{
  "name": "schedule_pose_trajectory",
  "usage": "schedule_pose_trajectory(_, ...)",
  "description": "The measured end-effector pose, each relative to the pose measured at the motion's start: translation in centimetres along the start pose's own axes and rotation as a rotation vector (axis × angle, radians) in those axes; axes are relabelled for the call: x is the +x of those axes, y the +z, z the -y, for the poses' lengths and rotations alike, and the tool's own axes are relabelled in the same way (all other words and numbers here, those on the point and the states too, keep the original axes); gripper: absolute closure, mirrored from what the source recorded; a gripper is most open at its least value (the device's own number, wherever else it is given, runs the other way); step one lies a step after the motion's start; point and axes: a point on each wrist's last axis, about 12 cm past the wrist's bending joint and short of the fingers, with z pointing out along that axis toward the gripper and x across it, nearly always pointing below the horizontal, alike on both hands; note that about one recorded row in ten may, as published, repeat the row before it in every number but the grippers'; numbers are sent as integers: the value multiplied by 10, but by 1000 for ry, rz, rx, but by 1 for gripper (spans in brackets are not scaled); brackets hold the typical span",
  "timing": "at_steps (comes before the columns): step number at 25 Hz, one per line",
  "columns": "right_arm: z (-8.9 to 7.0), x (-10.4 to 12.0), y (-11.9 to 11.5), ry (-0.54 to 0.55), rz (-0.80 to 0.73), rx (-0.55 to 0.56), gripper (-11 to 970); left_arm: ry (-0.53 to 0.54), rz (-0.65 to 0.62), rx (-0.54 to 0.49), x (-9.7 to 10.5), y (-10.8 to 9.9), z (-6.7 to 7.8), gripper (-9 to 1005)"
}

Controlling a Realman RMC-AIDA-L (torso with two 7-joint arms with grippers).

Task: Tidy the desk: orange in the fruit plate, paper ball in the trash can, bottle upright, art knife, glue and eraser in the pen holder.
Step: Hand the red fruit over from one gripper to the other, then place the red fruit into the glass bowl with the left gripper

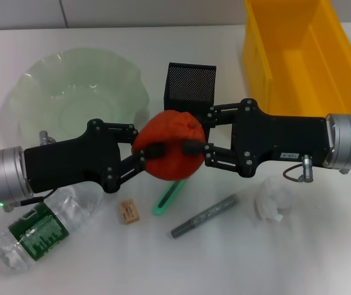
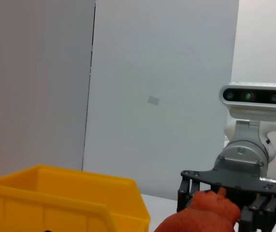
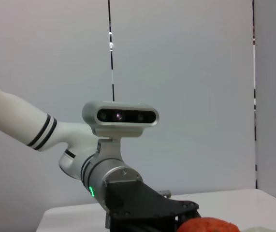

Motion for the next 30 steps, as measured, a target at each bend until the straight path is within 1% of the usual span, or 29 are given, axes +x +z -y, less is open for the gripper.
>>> schedule_pose_trajectory(5, 0, 1, -1, -2, 9, 15, 660, 2, 13, -22, -2, -2, -3, 792)
schedule_pose_trajectory(8, -3, 5, -5, 12, 13, 37, 426, 1, 19, -33, -2, -4, -3, 809)
schedule_pose_trajectory(11, -6, 10, -10, 28, 8, 57, 308, -2, 45, -70, -3, -11, -5, 856)
schedule_pose_trajectory(13, -8, 14, -13, 39, 2, 75, 230, -6, 58, -89, -4, -14, -6, 863)
schedule_pose_trajectory(17, -11, 21, -17, 59, -12, 105, 192, -10, 78, -120, -5, -17, -8, 878)
schedule_pose_trajectory(18, -13, 26, -18, 69, -19, 120, 182, -11, 82, -131, -5, -18, -9, 882)
schedule_pose_trajectory(19, -13, 26, -18, 69, -19, 120, 182, -15, 90, -155, -4, -19, -10, 885)
schedule_pose_trajectory(20, -16, 31, -18, 75, -17, 139, 182, -15, 90, -155, -4, -19, -10, 889)
schedule_pose_trajectory(21, -17, 33, -18, 79, -13, 149, 182, -31, 105, -209, -3, -23, -14, 893)
schedule_pose_trajectory(22, -17, 33, -18, 79, -13, 149, 182, -31, 105, -209, -3, -23, -14, 896)
schedule_pose_trajectory(23, -19, 37, -19, 86, -5, 169, 182, -47, 118, -266, -1, -26, -19, 900)
schedule_pose_trajectory(25, -20, 39, -20, 90, -2, 179, 182, -47, 118, -266, -1, -26, -19, 915)
schedule_pose_trajectory(26, -21, 41, -21, 92, -1, 189, 182, -55, 129, -319, 1, -28, -23, 922)
schedule_pose_trajectory(27, -23, 42, -22, 94, -1, 198, 182, -55, 134, -348, 2, -29, -25, 930)
schedule_pose_trajectory(28, -25, 45, -23, 100, -3, 208, 182, -52, 140, -408, 5, -30, -30, 937)
schedule_pose_trajectory(29, -25, 45, -23, 100, -3, 208, 182, -52, 140, -408, 5, -30, -30, 931)
schedule_pose_trajectory(30, -26, 47, -24, 103, -4, 212, 182, -49, 136, -432, 7, -30, -32, 924)
